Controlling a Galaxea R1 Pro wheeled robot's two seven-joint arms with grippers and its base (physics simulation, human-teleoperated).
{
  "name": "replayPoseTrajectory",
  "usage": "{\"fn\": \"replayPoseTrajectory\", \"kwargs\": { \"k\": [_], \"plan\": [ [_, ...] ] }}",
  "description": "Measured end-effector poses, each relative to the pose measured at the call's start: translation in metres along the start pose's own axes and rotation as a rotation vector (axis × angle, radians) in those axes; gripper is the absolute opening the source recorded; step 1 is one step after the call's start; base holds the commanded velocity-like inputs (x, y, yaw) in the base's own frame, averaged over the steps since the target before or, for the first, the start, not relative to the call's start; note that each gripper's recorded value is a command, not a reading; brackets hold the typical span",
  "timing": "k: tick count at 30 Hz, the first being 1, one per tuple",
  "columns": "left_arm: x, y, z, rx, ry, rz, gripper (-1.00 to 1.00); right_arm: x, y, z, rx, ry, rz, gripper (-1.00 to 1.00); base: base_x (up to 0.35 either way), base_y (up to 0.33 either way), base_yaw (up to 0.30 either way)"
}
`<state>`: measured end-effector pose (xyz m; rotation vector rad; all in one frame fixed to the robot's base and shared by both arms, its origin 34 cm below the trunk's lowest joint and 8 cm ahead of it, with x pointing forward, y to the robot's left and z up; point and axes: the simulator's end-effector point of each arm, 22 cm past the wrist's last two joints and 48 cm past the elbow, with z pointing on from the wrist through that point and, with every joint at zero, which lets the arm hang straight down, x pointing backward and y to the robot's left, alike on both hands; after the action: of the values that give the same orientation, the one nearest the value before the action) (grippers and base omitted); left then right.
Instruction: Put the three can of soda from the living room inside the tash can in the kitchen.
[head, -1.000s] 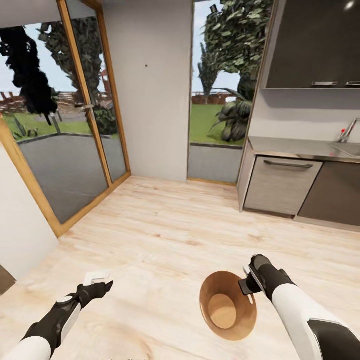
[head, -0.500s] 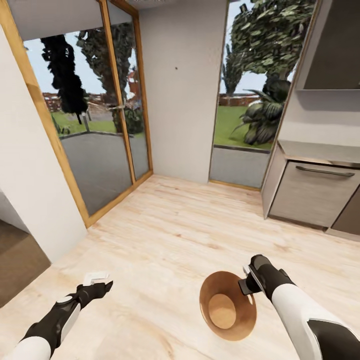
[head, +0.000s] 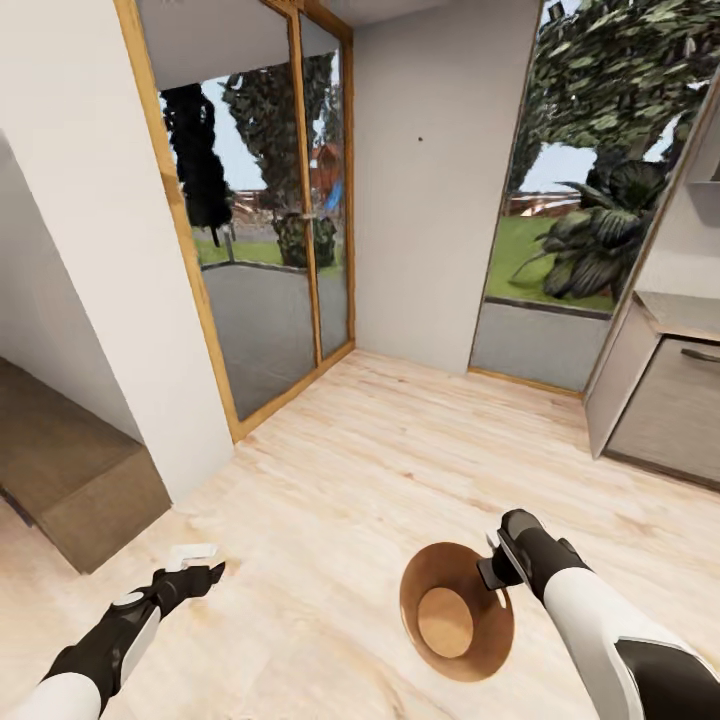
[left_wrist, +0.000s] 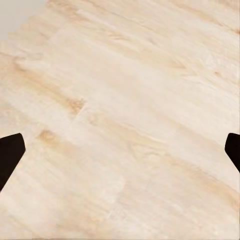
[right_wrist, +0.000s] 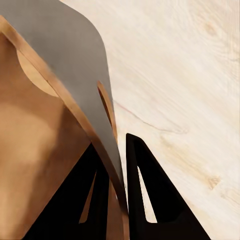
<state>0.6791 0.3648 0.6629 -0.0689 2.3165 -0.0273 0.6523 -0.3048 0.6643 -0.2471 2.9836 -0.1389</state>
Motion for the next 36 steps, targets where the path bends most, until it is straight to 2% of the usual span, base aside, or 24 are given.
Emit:
{"fn": "replayPoseTrajectory", "kwargs": {
  "k": [27,36],
  "plan": [
    [-0.006,-0.003,-0.003,0.004,-0.012,-0.001,1.0,-0.002,0.005,-0.005,-0.003,-0.009,-0.006,-1.0,0.0,0.278,0.256],
    [-0.007,-0.004,-0.003,0.005,-0.014,-0.001,1.0,-0.004,0.011,0.0,-0.02,-0.04,-0.018,-1.0,0.0,0.278,0.054]
  ]
}}
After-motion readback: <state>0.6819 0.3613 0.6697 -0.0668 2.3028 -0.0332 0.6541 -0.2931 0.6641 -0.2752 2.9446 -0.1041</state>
